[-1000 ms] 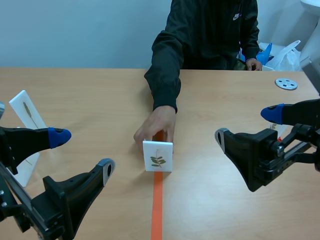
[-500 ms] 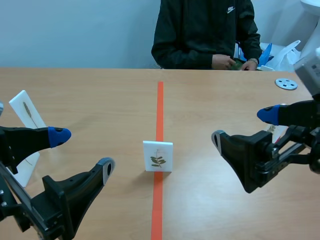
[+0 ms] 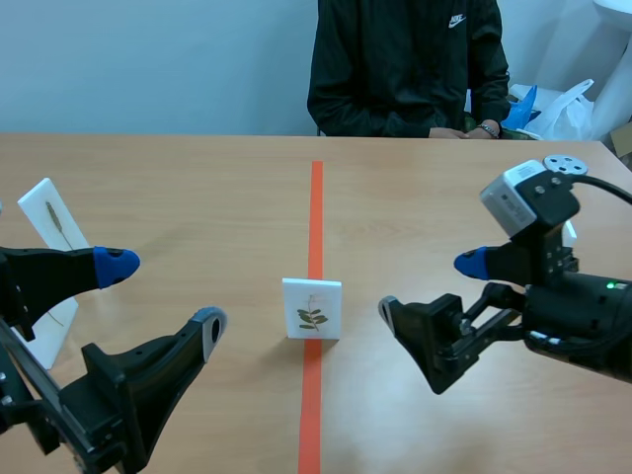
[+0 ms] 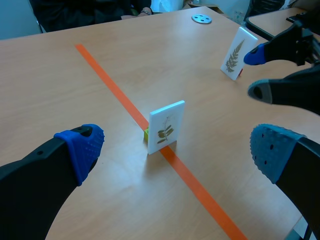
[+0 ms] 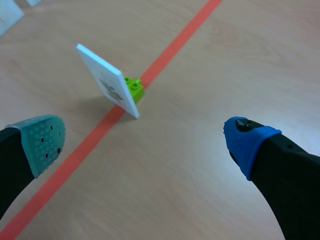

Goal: Sort the leaf by its shape. The table is split by an orange tape line. A compound leaf with several leaflets goes to the left side, a simple leaf with one blade goes to the right side. Return to the home posture when a red brick is placed on the table.

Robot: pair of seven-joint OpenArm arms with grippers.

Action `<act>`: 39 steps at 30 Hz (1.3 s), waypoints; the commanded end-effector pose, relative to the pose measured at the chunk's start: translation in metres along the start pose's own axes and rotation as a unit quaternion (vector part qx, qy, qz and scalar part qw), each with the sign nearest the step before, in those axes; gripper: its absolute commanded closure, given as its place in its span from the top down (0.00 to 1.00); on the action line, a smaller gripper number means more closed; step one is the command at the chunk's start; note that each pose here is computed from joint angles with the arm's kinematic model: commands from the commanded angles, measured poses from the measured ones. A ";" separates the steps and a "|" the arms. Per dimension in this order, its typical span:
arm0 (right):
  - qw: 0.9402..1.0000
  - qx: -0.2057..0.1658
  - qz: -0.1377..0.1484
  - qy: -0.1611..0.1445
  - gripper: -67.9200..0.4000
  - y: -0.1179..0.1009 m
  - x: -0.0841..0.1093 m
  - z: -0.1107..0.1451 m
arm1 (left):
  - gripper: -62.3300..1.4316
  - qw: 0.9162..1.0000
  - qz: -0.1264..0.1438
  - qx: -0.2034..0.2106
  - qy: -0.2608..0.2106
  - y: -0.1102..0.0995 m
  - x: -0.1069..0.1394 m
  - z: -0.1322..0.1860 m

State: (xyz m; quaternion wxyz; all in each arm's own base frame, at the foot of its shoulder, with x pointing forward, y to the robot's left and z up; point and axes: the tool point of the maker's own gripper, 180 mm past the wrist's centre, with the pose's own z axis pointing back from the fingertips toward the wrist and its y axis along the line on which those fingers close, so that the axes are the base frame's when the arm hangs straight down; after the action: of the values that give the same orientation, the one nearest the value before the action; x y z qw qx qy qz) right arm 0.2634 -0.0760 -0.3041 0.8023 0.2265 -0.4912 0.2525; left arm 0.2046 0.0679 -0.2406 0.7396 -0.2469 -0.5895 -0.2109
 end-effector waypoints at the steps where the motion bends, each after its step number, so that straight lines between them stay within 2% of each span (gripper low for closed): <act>1: 1.000 0.006 0.020 -0.019 1.00 0.000 0.011 -0.004 | 1.00 1.000 0.001 -0.001 -0.016 -0.002 0.009 0.000; 12: 0.992 0.057 0.103 -0.035 1.00 0.016 -0.001 -0.046 | 1.00 1.000 0.001 -0.001 -0.017 -0.002 0.009 0.000; 17: 0.990 0.069 0.117 -0.039 1.00 0.018 -0.009 -0.061 | 1.00 1.000 0.001 -0.001 -0.017 -0.002 0.009 0.000; 22: 0.990 0.077 0.107 -0.052 1.00 0.023 -0.011 -0.077 | 1.00 1.000 0.001 -0.001 -0.016 -0.002 0.009 0.000; 32: 0.984 0.087 0.146 -0.044 0.99 0.035 -0.014 -0.105 | 1.00 1.000 0.001 -0.001 -0.016 -0.002 0.009 0.000; 39: 0.982 0.086 0.163 -0.035 0.73 0.040 -0.022 -0.112 | 1.00 1.000 0.001 -0.001 -0.016 -0.002 0.009 0.000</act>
State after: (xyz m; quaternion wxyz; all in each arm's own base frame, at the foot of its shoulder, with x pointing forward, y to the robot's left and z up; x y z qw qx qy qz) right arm 0.2974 0.0174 -0.3792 0.7230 0.2178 -0.5063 0.4165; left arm 0.2044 0.0679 -0.2408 0.7398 -0.2469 -0.5892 -0.2109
